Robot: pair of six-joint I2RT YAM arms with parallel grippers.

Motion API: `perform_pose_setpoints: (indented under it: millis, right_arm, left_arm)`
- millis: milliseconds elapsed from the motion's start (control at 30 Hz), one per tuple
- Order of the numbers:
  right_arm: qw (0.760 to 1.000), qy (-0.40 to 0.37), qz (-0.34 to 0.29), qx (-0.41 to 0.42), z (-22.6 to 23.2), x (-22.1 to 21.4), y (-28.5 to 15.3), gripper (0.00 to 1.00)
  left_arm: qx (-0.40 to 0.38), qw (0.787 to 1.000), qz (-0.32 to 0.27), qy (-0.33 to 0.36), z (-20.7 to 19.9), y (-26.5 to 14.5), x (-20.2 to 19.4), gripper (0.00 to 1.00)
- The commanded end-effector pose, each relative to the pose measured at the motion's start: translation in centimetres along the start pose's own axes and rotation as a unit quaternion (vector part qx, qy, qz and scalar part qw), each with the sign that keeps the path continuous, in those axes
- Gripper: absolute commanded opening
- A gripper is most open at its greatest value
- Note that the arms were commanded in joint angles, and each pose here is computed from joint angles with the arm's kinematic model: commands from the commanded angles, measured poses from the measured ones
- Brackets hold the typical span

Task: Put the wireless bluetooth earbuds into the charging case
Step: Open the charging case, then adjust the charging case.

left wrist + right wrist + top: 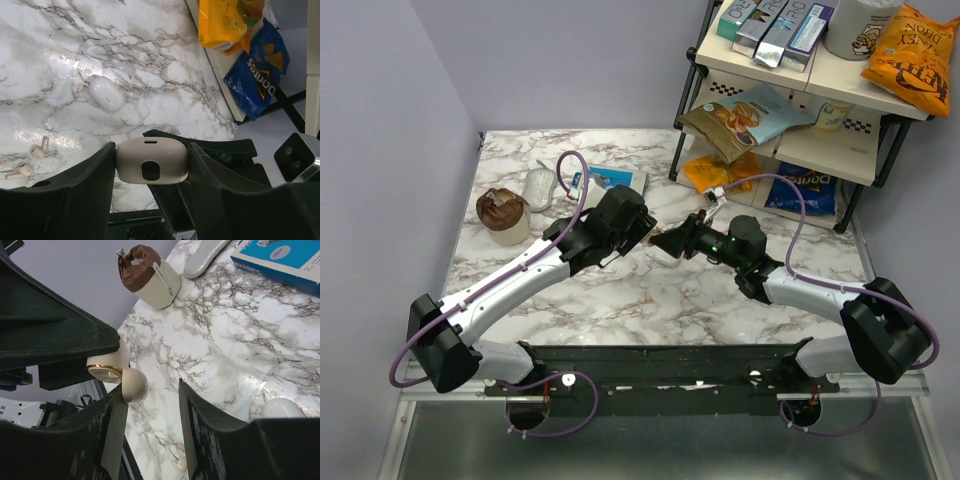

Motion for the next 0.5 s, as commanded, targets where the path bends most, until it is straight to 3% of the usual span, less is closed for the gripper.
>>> perform_pose_setpoints:
  millis: [0, 333, 467]
  right_arm:
    - [1.000, -0.019, -0.009, -0.005, -0.2, 0.8, 0.6, 0.52]
    - [0.999, -0.035, -0.003, -0.003, -0.1, 0.5, 0.0, 0.34]
    - [0.999, -0.045, 0.000, -0.007, 0.0, 0.4, -0.7, 0.22]
  left_arm:
    - [-0.015, 1.000, 0.014, -0.006, -0.5, -0.6, -0.4, 0.00]
    - [-0.022, 1.000, 0.012, -0.004, -0.8, -0.8, -0.4, 0.00]
    - [-0.030, 0.999, 0.011, 0.002, -1.1, -0.8, -0.3, 0.03]
Point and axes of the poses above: each gripper's point midway between its finger pads, its own y axis out along the fingers, its own z axis along the line the jaws close on, x = y × z, the point moved 2 cm from there along -y, back along the fingers, and after that the axes turned 15 degrees about -y, right-handed, at the moved point
